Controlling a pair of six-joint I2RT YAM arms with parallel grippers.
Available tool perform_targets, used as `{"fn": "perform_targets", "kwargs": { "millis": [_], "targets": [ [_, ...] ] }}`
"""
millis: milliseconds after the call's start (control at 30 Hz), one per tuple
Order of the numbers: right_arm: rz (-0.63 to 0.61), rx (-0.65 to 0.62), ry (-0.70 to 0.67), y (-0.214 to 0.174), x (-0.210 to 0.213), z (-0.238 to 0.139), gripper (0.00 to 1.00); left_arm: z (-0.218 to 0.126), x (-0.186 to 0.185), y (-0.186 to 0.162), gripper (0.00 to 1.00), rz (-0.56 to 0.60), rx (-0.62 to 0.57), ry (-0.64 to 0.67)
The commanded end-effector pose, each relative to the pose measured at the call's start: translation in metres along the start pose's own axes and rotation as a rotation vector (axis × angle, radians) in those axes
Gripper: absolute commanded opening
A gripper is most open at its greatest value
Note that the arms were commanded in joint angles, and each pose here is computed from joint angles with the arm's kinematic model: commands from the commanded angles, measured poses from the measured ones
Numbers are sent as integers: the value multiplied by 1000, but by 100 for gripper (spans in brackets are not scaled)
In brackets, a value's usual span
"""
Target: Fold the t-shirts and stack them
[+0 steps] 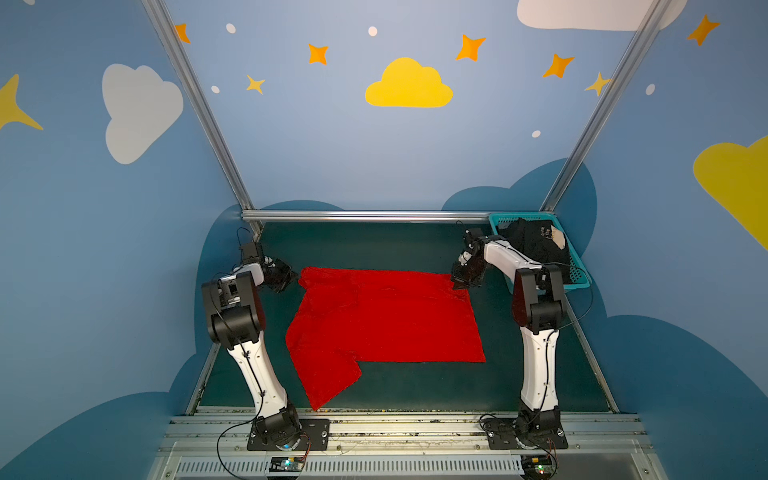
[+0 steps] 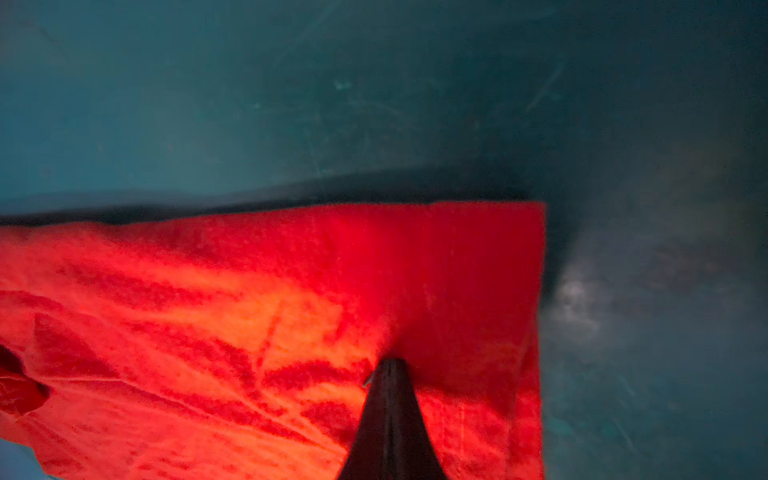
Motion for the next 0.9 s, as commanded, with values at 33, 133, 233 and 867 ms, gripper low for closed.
{"fn": "perform_targets", "kwargs": {
  "millis": [33,133,233,867],
  "targets": [
    [-25,77,6,-16,1,1,8,-48,-28,16,15,92,-125,105],
    [-67,44,49,-12,16,-18,17,-68,-53,13,22,187,-163,165],
    [-101,19,91,-8,29,-33,24,-74,-84,-5,26,294,-133,201],
    [59,100,87,13,7,26,0,41,-63,-117,6,361,355,398]
  ]
}}
Point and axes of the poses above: each gripper's point midway between its finger pads, its own z axis out along the fingers, its own x axis along the line the jaws close on, y = z × x, the point moved 4 cm from there along -z, back along the fingers, and after that the axes turned 11 degrees about z, right-handed, at the moved point
